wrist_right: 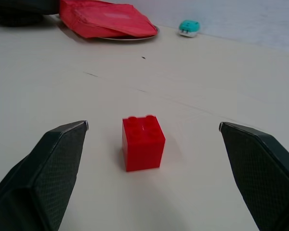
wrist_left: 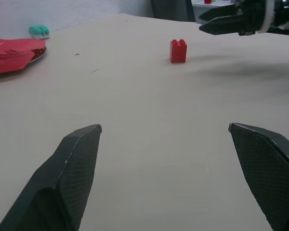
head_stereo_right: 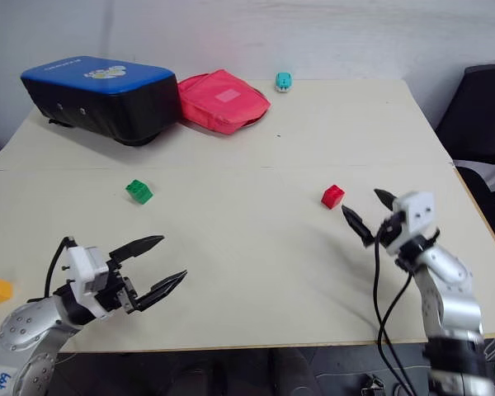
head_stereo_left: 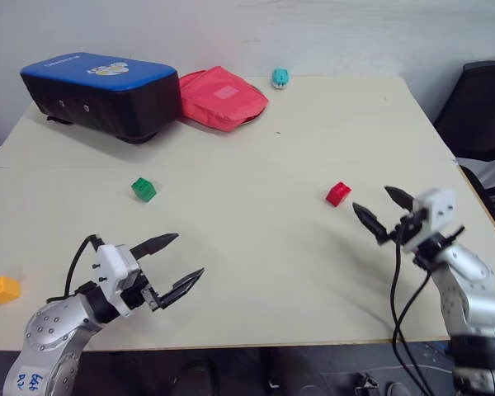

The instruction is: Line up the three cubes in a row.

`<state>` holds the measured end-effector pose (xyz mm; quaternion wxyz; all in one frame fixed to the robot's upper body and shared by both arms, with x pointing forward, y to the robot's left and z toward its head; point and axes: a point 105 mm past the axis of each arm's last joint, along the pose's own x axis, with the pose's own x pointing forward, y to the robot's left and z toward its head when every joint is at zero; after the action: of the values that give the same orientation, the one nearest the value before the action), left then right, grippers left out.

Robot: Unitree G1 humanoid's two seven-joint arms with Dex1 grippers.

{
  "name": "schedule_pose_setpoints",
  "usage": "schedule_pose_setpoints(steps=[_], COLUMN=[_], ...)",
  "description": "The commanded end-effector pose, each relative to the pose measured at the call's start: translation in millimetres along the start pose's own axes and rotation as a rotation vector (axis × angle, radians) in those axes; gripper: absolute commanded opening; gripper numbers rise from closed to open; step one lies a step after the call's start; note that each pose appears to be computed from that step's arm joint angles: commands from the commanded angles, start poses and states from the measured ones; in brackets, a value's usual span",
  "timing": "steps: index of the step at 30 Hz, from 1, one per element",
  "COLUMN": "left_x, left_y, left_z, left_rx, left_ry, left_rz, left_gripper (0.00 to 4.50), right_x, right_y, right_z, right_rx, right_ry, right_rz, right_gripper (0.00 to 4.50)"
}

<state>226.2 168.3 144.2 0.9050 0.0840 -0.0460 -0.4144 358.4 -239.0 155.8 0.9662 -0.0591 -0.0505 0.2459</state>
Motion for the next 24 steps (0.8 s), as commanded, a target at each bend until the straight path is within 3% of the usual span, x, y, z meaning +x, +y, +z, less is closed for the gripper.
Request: schedule_pose_setpoints(steps=[1, 10, 13, 21, 24], left_x=[2.2, 4.2, 3.5, -0.3, -4.3], left_y=[-0.3, -3.2, -3.5, 2.3, 5.6], left_z=[2.8, 2.8, 3.2, 4.1, 4.4], left_rx=[-0.001, -0.002, 0.000, 0.016, 0.022], left_ry=[-0.012, -0.004, 0.000, 0.011, 0.019], left_rz=[-0.014, -0.015, -0.013, 0.011, 0.022], left_gripper=[4.46, 4.46, 4.50, 4.50, 4.50], right_x=[12.6, 55.8, 61.8, 61.7, 48.6], right_y=[-14.1, -14.5, -9.4, -7.8, 35.5], right_z=[-2.7, -5.8, -11.1, -12.0, 25.2], right_rx=[-0.032, -0.022, -0.008, -0.009, -0.065], right_ry=[0.057, 0.162, 0.186, 0.170, 0.010], right_rz=[0.020, 0.155, 0.185, 0.210, 0.579], right_gripper=[4.50, 4.50, 3.95, 1.49, 1.52])
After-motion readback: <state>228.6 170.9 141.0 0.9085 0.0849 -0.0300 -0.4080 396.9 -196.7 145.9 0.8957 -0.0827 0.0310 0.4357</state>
